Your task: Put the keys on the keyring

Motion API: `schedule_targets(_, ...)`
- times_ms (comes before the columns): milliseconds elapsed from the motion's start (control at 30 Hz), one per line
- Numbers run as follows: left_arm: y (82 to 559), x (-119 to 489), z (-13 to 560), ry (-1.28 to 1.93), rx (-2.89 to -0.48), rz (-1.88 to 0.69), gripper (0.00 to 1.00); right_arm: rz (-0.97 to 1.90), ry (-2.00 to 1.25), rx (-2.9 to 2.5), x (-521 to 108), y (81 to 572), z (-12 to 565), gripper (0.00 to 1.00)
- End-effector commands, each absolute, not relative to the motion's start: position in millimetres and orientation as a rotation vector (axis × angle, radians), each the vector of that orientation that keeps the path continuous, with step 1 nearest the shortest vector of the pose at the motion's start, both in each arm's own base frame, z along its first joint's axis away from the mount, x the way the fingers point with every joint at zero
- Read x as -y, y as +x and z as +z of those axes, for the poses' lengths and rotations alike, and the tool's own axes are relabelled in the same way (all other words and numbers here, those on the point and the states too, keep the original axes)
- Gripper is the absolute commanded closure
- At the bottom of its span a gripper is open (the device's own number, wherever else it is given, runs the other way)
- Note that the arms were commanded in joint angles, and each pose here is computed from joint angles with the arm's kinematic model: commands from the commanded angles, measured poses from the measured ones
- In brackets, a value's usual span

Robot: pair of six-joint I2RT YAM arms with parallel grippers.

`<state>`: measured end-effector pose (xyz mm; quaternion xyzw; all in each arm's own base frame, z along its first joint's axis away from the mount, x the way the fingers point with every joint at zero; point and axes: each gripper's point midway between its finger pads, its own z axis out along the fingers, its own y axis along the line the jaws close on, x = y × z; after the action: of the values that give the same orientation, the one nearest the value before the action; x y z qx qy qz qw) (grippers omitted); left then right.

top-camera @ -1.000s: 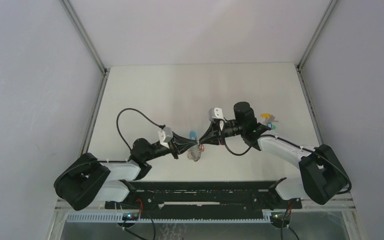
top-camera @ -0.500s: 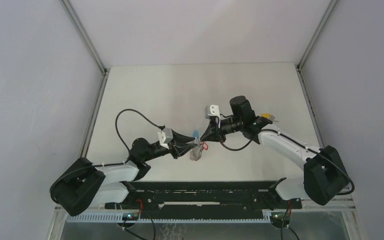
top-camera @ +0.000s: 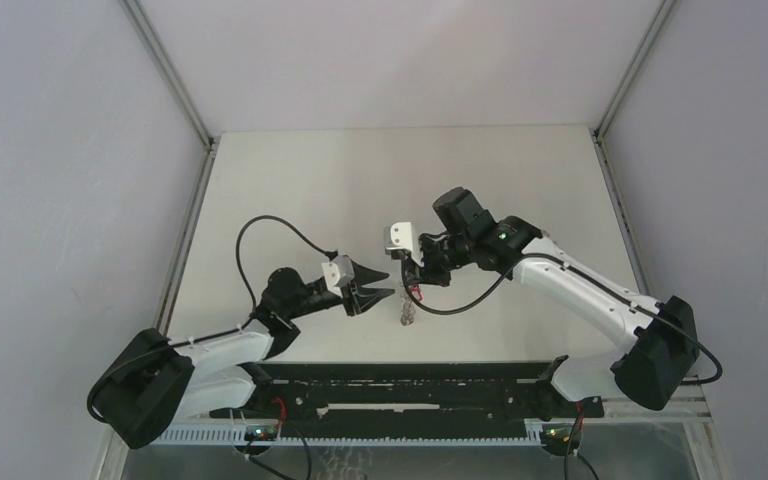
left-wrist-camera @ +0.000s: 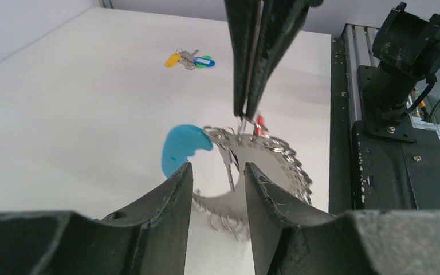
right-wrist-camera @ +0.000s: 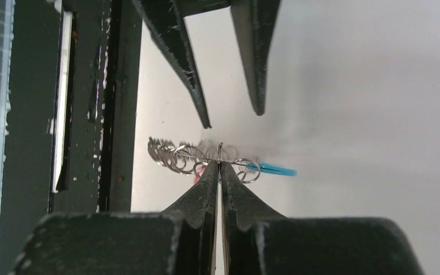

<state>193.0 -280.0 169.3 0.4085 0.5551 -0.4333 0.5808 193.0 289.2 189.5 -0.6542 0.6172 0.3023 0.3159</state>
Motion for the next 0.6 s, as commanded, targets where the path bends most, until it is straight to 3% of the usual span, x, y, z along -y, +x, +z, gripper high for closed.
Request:
schedule_targets(0,198,292,210,0.997,-1.152,-1.007,0.58,0.675,-1.777,-1.582,-281,195,205,1.0)
schedule_targets(400,185,307,211,1.103,-1.104,-1.122,0.62,0.66,-1.806,-1.56,-287,200,204,1.0)
schedule_targets(567,190,311,214,1.1,-1.107,-1.124,0.68,0.668,-1.81,-1.541,-290,200,205,1.0)
